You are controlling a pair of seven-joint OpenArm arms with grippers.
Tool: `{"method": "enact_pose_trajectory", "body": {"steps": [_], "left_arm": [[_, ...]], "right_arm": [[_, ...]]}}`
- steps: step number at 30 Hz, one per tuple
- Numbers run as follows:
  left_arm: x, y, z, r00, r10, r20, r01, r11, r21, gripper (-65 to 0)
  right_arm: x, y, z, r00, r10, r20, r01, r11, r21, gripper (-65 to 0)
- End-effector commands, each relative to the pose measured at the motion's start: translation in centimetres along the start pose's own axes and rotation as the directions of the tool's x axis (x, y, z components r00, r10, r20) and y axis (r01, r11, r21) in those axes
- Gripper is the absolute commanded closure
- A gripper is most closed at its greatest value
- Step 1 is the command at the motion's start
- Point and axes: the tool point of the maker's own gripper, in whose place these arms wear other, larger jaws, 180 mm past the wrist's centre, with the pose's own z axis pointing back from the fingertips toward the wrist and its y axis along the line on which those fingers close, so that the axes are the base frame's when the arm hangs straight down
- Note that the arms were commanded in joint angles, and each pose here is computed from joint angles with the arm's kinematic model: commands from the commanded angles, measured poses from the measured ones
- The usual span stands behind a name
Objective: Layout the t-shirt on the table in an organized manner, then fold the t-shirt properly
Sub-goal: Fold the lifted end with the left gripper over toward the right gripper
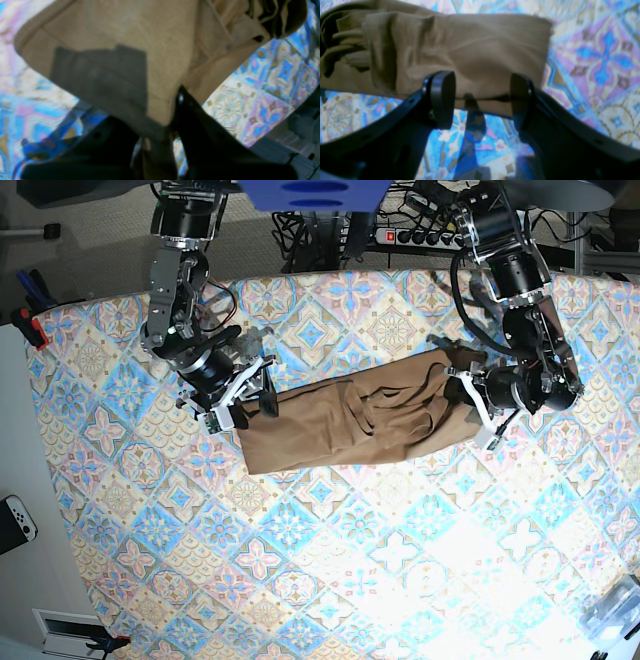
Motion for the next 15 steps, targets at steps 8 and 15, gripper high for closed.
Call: {"method": "enact_pose_trajectory", "body": {"steps": [8, 15], "left_arm": [[6.2, -2.5, 0.9, 0.985, -0.059, 0.162, 0.064, 0.997, -0.030, 0.0], [11.5, -10.0, 4.2, 0.911, -0.175, 0.373, 0.190, 0.982, -0.003, 0.0]], "right_arm": [[1.7, -0.1, 0.0, 0.999, 0.006, 0.054, -0.006, 1.000, 0.006, -33.8], [1.0, -0.1, -0.1, 0.999, -0.004, 0.039, 0.004, 1.000, 0.009, -33.7]]}}
